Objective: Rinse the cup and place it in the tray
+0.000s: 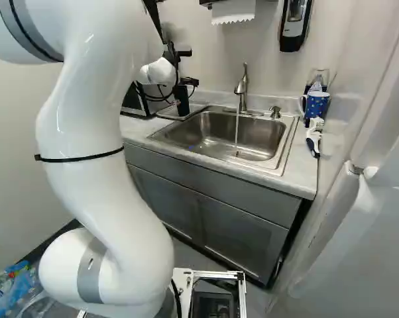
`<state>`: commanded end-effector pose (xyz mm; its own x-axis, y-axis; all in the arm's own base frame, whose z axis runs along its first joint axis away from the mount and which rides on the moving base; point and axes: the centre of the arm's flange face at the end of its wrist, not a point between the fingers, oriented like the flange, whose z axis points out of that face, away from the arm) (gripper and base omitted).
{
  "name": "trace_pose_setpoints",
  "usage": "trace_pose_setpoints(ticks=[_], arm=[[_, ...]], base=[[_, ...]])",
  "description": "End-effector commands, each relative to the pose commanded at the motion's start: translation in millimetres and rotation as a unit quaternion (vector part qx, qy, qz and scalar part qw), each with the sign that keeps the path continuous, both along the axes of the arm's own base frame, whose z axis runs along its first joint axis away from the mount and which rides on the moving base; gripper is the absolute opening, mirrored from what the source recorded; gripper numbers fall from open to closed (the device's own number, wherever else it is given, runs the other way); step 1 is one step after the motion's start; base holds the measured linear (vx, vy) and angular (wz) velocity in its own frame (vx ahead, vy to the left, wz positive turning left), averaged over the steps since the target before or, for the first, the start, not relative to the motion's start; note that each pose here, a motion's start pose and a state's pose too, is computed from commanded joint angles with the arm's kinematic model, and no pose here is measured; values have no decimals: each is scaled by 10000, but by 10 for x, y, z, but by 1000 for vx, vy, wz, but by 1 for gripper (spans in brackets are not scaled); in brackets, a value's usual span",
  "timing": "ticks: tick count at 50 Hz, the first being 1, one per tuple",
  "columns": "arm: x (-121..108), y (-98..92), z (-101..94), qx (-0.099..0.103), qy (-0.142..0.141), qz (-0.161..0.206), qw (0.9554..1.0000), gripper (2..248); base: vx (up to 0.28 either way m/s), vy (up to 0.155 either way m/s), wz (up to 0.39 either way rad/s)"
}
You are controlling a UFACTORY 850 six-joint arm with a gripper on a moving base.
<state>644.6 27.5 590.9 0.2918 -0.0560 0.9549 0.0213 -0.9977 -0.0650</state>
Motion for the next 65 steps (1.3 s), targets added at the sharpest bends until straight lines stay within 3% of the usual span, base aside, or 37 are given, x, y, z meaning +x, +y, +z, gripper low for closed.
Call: trace_pose_setpoints(ticks=[35, 65], arm=[[-144, -124, 409, 11, -323, -93, 9994, 247], [-583, -473, 759, -186, -511, -278, 9981, 247]], base=[[0, 0, 0], [0, 0, 0]])
